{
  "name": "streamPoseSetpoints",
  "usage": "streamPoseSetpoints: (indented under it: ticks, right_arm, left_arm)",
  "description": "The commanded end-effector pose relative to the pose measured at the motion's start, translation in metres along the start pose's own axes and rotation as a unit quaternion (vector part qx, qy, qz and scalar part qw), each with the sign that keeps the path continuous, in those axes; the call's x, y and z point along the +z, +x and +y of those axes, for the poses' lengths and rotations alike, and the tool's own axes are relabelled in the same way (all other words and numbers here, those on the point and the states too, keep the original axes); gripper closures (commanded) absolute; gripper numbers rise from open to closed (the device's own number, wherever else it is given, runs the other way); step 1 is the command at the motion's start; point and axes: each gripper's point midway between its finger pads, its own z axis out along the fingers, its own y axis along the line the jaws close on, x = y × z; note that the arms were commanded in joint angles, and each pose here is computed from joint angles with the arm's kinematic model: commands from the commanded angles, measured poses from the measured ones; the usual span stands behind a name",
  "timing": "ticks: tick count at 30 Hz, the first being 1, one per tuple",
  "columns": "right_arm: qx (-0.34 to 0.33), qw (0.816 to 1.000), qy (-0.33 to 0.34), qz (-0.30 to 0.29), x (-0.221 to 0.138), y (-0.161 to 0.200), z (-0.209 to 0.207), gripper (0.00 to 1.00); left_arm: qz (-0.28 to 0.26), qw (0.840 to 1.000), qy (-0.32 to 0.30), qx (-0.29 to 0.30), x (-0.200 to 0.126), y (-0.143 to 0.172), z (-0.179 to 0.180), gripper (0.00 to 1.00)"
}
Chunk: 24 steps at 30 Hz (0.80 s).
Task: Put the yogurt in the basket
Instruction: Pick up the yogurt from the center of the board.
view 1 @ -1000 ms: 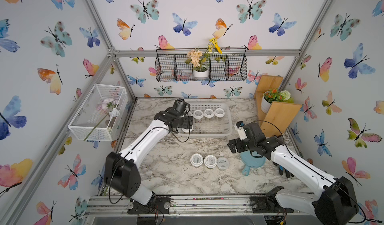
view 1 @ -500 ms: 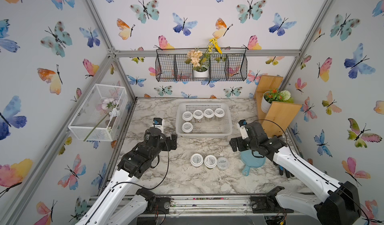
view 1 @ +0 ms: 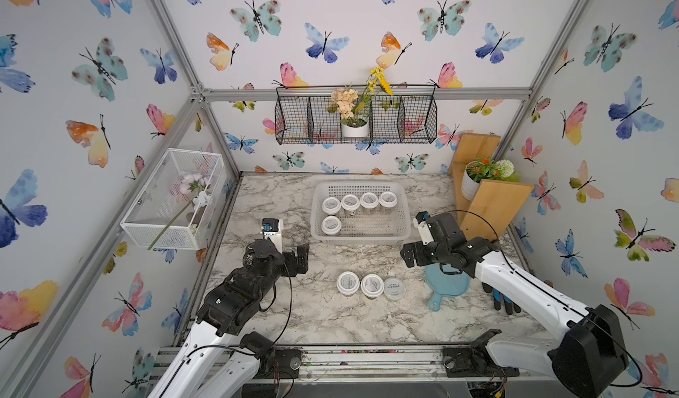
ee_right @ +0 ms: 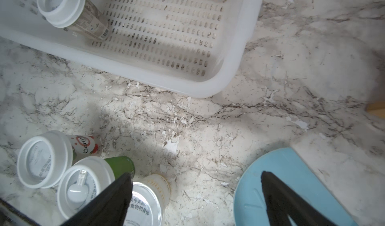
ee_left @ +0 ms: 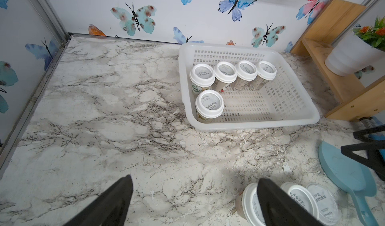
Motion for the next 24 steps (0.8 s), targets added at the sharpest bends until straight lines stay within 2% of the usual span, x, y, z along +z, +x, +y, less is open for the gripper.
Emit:
streamPoseSetpoints:
  ticks: [1, 8, 14, 24]
  right_arm:
    - [0.007, 0.997, -0.081, 0.009, -0.003, -0.008, 0.036, 0.01]
    - [-0.022, 0.996, -0.084, 0.018, -0.003, -0.013, 0.080, 0.01]
    - [-0.059, 0.996, -0.055, 0.042, 0.001, -0.015, 0.113, 0.01]
    - [-0.108, 0.989, -0.045, 0.093, 0.033, 0.004, 0.160, 0.08]
  left_arm:
    - [-0.022, 0.999, 0.022, -0.009, -0.006, -0.007, -0.006, 0.01]
    - [-0.015, 0.999, 0.033, -0.007, -0.002, -0.003, -0.010, 0.01]
    - [-0.020, 0.999, 0.045, -0.004, -0.005, -0.004, -0.014, 0.01]
    - [-0.019, 0.998, 0.052, 0.001, -0.004, -0.002, -0.016, 0.01]
